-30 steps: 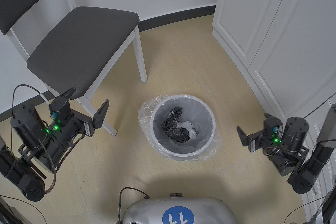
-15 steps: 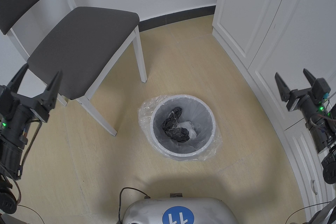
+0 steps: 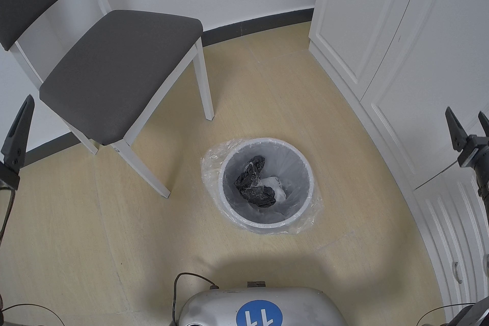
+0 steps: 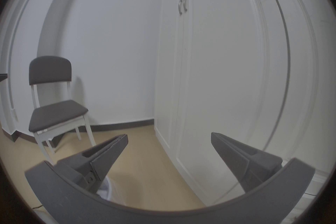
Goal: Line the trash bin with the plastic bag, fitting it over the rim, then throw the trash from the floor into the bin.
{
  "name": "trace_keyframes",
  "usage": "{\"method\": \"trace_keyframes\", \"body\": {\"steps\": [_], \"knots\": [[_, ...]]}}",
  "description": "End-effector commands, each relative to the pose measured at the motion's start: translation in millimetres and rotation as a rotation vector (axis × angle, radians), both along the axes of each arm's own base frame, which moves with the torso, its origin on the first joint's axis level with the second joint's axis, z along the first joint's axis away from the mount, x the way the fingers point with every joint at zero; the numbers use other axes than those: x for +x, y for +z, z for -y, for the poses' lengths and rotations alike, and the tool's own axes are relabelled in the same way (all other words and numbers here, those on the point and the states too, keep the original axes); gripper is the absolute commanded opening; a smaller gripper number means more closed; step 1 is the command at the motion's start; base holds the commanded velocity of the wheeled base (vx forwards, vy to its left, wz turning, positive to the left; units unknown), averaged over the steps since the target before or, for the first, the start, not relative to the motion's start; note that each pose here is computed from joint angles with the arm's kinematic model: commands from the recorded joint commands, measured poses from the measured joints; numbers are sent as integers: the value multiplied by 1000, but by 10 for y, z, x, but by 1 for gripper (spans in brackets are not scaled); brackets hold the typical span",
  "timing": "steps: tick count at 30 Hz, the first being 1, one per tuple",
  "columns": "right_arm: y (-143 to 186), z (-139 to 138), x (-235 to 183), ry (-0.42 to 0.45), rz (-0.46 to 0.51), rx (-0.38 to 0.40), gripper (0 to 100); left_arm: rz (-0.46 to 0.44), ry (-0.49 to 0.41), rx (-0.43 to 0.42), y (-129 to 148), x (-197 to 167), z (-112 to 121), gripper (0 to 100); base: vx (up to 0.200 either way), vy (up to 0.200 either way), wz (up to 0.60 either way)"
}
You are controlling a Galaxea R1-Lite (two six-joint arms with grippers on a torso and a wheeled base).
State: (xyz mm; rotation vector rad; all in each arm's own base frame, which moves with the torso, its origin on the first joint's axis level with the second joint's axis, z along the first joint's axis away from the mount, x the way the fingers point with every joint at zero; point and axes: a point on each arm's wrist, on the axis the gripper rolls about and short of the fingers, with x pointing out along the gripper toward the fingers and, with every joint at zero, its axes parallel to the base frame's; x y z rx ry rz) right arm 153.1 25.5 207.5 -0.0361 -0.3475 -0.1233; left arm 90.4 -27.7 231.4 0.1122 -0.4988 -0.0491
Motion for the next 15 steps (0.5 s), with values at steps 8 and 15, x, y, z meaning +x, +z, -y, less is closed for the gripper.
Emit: {"method": "trace_keyframes", "body": {"steps": [8,15], "knots": [[-88,250,-944,-71,-102,18,100,-26,90,-33,-25,-664,-269,100,0,0,0],[-188,317,-1456,-73,-25,67,100,-56,116,-119,-167,-889,-343,100,0,0,0]]}}
